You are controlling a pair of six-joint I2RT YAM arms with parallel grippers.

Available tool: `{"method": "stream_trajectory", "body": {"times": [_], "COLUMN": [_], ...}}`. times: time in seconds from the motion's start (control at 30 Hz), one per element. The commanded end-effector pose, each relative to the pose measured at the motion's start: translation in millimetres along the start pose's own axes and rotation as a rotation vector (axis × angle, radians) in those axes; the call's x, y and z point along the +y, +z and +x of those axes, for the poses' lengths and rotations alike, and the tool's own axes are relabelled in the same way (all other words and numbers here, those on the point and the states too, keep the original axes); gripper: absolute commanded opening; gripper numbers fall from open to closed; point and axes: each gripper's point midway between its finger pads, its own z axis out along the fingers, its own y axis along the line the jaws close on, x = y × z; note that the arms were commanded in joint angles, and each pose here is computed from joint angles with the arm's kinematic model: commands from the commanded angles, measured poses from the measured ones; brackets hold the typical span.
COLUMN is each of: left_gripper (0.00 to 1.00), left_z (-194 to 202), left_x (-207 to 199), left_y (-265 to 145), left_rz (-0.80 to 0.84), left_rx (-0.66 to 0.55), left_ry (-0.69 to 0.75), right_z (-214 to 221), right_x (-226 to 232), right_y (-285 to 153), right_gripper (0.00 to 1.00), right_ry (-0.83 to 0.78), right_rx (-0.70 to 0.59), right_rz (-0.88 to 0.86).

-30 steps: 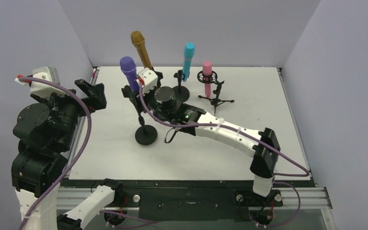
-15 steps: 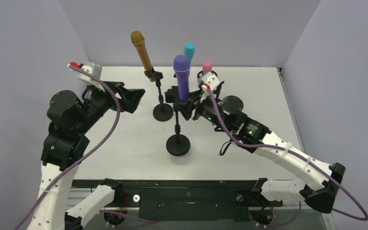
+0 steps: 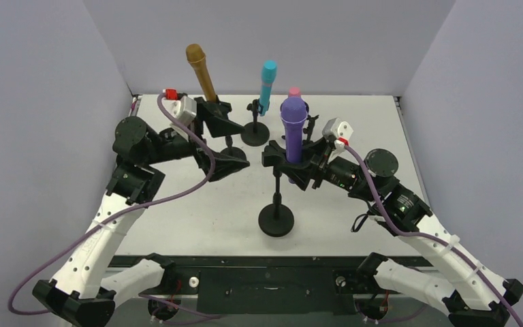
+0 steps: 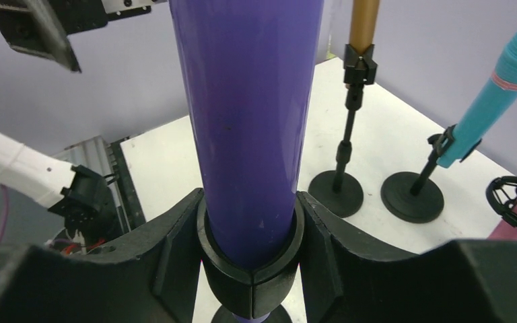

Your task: Remove the microphone from the stand

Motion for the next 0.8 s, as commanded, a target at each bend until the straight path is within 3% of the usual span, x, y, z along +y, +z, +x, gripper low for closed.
{"method": "stream_trajectory", "body": {"times": [0.0, 0.27, 0.77], "left_gripper": [0.98, 0.93, 0.91], "left_z": [3.3, 31.6, 69.5], "left_x": [-43.9, -51.1, -19.7], "left_y": [14.3, 33.0, 29.7], "left_rz": [0.269, 0.369, 0.248], "left_rx": [-0.005, 0.059, 0.166], "left_ry": [0.155, 0.121, 0.120], "right_z": [-51.0, -56.9, -55.6], "right_x": [28.7, 39.1, 37.0], "right_y": [-12.9, -7.0, 10.7], "right_gripper": [0.00, 0.00, 0.00], "right_ry": [-0.047, -0.050, -0.087], "right_rx": [-0.142, -0.141, -0.187], "right_rz": [-0.149, -0.232, -0.270]}}
